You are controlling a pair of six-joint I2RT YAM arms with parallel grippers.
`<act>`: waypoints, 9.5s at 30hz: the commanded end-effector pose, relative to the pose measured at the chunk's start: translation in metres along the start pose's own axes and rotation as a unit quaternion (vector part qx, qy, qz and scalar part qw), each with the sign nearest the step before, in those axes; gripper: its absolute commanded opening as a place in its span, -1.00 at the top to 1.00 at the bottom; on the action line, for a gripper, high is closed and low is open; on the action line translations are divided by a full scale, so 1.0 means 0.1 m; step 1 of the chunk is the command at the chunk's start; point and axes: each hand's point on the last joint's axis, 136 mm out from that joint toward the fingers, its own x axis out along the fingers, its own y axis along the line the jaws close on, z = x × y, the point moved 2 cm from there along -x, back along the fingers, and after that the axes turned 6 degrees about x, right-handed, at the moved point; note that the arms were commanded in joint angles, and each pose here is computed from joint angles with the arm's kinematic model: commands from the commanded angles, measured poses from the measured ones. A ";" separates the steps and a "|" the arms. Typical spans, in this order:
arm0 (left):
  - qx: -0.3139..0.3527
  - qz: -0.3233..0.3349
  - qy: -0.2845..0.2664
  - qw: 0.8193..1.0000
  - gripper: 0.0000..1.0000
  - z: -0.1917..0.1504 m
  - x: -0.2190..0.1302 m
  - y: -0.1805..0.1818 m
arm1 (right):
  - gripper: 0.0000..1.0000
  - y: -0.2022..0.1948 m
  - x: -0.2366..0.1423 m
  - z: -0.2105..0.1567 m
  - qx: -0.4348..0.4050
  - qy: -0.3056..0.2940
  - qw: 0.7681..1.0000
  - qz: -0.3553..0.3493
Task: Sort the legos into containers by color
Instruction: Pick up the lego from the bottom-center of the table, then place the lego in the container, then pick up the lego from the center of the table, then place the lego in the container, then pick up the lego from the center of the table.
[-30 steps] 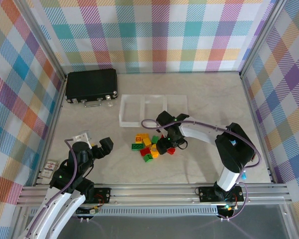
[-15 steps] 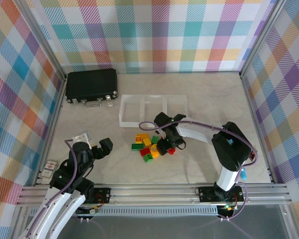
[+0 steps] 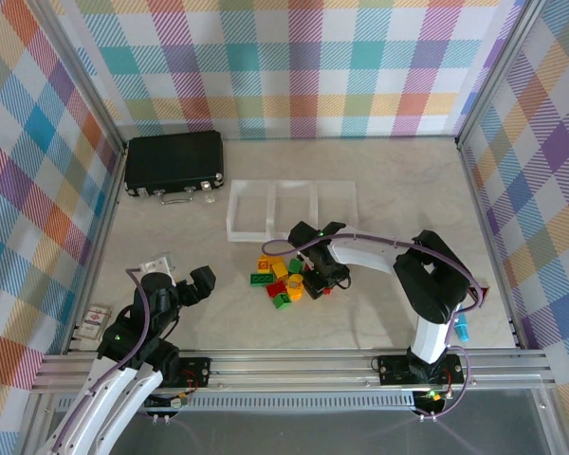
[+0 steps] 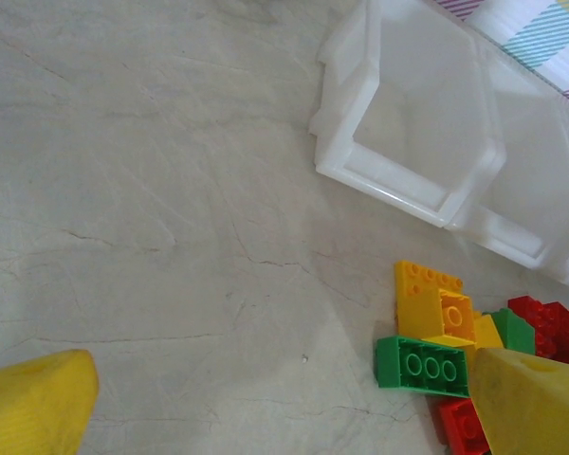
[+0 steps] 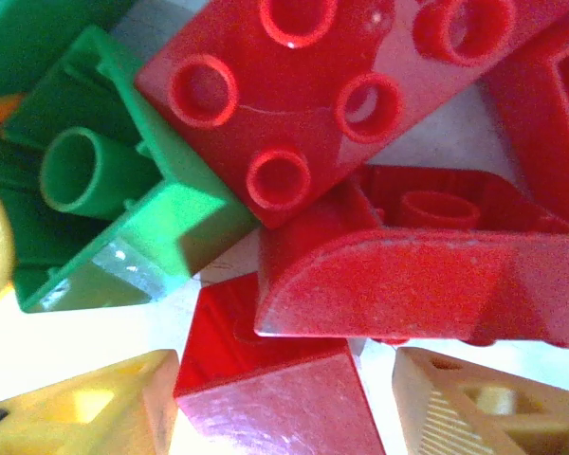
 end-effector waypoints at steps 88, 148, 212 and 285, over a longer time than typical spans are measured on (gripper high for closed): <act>-0.011 -0.008 0.034 0.999 -0.99 0.03 -0.01 -0.12 | 0.02 -1.21 -0.98 1.47 0.197 -0.164 0.966 0.026; 0.017 -0.010 0.018 1.000 -1.00 0.03 0.03 -0.10 | 0.00 -0.30 -0.16 0.34 0.498 -0.128 0.857 0.024; 0.024 0.003 0.022 0.999 -0.99 0.05 0.05 -0.08 | 0.52 -1.30 -0.76 1.94 0.170 -0.213 0.962 0.024; 0.210 -0.025 0.317 0.925 -0.82 -0.34 0.94 -1.13 | -0.39 -0.67 -0.75 -0.15 0.333 -0.211 0.912 0.116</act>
